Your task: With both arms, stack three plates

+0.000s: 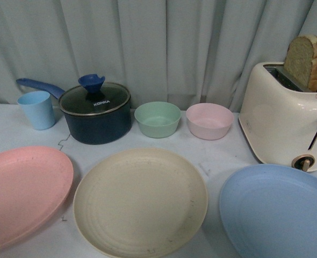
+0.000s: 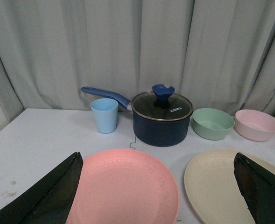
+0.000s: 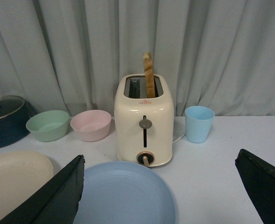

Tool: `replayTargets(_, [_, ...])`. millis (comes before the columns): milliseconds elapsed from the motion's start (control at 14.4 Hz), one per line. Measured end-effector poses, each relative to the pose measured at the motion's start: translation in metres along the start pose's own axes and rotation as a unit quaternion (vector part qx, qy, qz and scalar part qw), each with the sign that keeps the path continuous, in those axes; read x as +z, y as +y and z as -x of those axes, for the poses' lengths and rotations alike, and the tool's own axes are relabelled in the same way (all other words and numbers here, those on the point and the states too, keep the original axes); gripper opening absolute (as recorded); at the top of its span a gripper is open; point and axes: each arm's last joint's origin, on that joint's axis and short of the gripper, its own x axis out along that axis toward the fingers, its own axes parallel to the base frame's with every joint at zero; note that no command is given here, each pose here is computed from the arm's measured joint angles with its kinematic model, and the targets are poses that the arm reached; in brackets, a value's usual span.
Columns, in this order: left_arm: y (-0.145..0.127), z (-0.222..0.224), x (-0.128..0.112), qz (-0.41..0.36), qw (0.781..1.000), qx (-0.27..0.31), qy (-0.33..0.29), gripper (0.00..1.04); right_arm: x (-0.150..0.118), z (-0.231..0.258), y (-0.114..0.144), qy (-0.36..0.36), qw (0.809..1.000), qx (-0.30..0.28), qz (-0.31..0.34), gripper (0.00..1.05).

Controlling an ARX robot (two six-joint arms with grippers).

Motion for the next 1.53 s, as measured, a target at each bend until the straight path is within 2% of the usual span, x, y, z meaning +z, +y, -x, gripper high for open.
replayTargets(139, [0.0,0.0,0.0,0.0,1.0,0.0,0.0,0.98,0.0,0.0,0.0,0.0,1.0,0.0,0.0,0.98])
replayTargets(208, [0.0,0.001,-0.002,0.009,0.999,0.024,0.037,0.98,0.0,0.0,0.0,0.0,1.0,0.0,0.0,0.98])
replayTargets(278, [-0.004,-0.002,0.001,0.032,0.98,0.105,0.165,0.98,0.0,0.0,0.0,0.0,1.0,-0.001,-0.001,0.98])
replayTargets(347, [0.0,-0.005,0.005,0.055,0.959,0.187,0.204,0.98,0.0,0.0,0.0,-0.001,1.0,0.002,0.0,0.98])
replayTargets(416, [0.007,-0.006,0.008,0.081,0.944,0.26,0.186,0.98,0.0,0.0,0.0,0.001,1.0,-0.002,0.0,0.98])
replayTargets(486, [0.011,-0.009,0.018,0.109,0.945,0.269,0.154,0.98,0.0,0.0,0.0,0.0,1.0,0.0,0.0,0.98])
replayTargets(555, [0.016,-0.017,0.029,0.124,0.948,0.262,0.129,0.98,0.0,0.0,0.0,0.0,1.0,0.0,0.0,0.98])
replayTargets(694, [0.033,-0.039,0.035,0.117,0.955,0.25,0.113,0.98,0.0,0.0,0.0,0.001,1.0,0.0,0.0,0.98])
replayTargets(972, [0.098,-0.119,0.031,0.058,0.976,0.181,0.105,0.98,0.0,0.0,0.0,0.0,1.0,0.0,0.0,0.98])
replayTargets(1110, [0.129,-0.153,0.003,0.039,0.975,0.16,0.148,0.98,0.0,0.0,0.0,0.0,1.0,0.0,0.0,0.98])
replayTargets(1249, [0.153,-0.177,-0.039,0.045,0.963,0.147,0.22,0.98,0.0,0.0,0.0,0.0,1.0,0.0,0.0,0.98])
replayTargets(1388, [0.156,-0.189,-0.059,0.038,0.959,0.133,0.247,0.98,0.0,0.0,0.0,0.0,1.0,0.0,0.0,0.98])
replayTargets(1527, [0.147,-0.198,-0.075,0.034,0.96,0.111,0.254,0.98,0.0,0.0,0.0,0.0,1.0,0.0,0.0,0.98])
